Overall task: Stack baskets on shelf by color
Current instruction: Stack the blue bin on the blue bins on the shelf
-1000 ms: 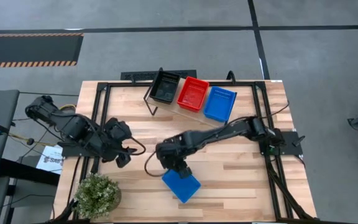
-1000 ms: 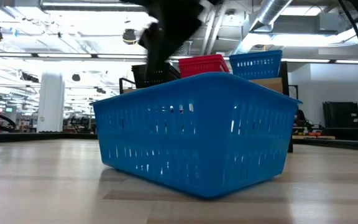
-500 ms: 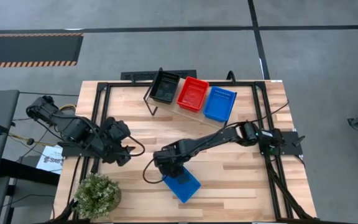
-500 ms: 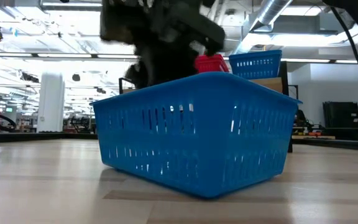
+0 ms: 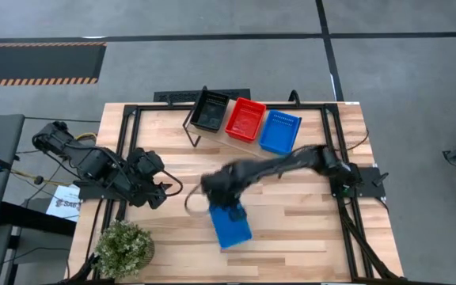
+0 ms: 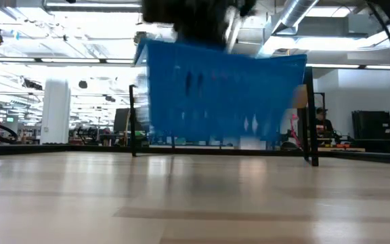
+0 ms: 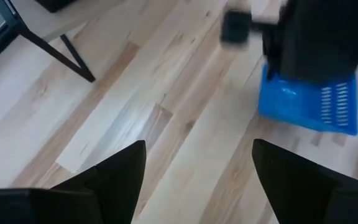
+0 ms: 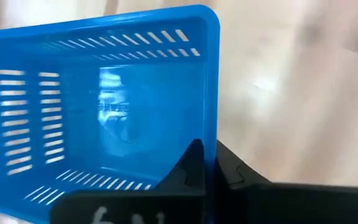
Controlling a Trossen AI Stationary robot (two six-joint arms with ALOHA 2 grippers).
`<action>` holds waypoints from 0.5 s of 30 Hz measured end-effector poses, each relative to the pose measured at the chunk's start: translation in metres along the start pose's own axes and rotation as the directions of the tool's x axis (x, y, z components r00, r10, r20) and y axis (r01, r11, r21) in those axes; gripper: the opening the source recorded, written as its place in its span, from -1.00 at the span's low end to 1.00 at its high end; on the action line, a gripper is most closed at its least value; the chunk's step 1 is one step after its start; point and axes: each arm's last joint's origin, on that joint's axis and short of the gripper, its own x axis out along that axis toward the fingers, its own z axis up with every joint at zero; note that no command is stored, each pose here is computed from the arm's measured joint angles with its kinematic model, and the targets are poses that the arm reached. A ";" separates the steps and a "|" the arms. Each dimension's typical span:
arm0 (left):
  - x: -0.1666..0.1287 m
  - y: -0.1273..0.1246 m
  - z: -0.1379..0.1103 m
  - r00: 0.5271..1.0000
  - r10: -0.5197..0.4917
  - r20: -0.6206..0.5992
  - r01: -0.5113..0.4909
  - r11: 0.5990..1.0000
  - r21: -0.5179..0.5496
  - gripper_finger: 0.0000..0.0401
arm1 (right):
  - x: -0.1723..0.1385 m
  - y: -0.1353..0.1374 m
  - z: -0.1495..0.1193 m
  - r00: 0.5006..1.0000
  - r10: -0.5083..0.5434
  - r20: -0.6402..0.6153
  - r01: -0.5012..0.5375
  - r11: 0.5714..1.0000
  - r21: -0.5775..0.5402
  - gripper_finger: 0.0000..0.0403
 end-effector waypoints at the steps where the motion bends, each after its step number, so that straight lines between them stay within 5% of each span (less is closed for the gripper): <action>1: -0.001 0.001 0.000 1.000 -0.004 0.003 0.004 1.000 -0.010 0.40 | -0.017 -0.004 -0.004 1.000 -0.001 0.009 0.000 1.000 0.026 -0.96; 8: -0.011 0.011 0.002 0.998 -0.020 0.055 0.022 0.998 -0.053 0.40 | -0.172 -0.029 -0.061 0.980 -0.139 0.145 0.089 0.947 0.307 -0.97; 15: -0.017 0.018 0.003 0.994 -0.012 0.110 0.021 0.996 -0.083 0.40 | -0.273 -0.072 -0.160 0.915 -0.396 0.075 0.249 0.702 0.667 -0.96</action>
